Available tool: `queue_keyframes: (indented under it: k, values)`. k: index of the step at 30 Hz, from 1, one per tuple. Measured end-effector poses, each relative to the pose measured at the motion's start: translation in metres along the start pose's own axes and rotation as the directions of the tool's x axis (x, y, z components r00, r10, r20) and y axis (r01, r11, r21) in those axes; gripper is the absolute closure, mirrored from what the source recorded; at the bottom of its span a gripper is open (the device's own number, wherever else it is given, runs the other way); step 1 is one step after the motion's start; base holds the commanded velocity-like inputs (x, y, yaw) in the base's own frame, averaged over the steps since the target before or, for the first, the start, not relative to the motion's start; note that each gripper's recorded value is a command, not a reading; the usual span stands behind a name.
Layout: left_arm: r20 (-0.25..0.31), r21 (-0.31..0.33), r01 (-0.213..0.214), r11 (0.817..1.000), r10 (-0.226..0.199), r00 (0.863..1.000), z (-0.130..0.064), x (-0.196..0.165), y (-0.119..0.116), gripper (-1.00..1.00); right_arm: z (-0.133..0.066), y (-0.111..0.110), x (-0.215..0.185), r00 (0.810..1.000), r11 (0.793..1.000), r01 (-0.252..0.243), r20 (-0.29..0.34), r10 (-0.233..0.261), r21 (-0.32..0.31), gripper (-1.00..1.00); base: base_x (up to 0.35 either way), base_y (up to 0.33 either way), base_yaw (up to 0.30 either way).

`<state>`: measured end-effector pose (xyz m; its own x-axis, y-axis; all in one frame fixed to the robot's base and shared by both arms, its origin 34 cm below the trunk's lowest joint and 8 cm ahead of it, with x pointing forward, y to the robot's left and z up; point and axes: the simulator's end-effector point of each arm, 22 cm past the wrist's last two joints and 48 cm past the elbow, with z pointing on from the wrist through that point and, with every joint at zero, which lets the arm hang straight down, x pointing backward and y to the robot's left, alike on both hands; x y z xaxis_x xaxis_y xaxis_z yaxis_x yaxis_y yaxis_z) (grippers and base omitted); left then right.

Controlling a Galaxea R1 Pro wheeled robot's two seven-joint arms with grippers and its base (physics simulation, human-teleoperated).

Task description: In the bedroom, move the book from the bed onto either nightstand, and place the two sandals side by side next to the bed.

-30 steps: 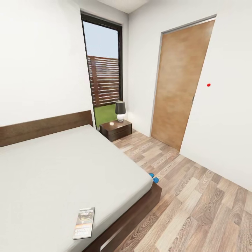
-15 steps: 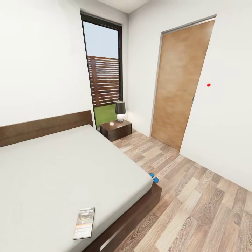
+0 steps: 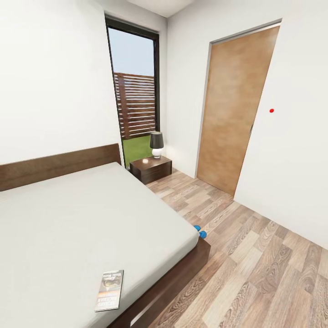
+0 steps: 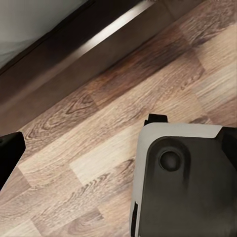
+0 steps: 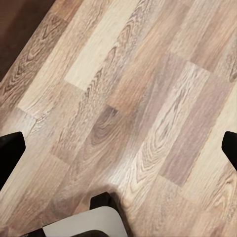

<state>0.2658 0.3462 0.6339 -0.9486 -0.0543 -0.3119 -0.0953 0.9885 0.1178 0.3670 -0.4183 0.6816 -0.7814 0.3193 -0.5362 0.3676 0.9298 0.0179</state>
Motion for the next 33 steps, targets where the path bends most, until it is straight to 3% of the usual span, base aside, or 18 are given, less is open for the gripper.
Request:
queue_keyframes:
  k: [19, 33]
  values:
    - [0.000, 0.000, 0.003, 1.000, -0.003, 1.000, 0.0000, -0.0002, -0.0002, -1.00, 0.0001, 0.0021, 0.0007, 1.000, 1.000, 0.006, -0.002, -0.006, -0.004, -1.00, 0.000, 0.000, 0.007]
    - [-0.001, 0.003, -0.004, 1.000, 0.004, 1.000, 0.0001, 0.0007, -0.0012, -1.00, 0.0007, 0.0092, 0.0031, 0.999, 0.999, 0.035, -0.009, -0.035, -0.020, -1.00, 0.000, 0.000, 0.176]
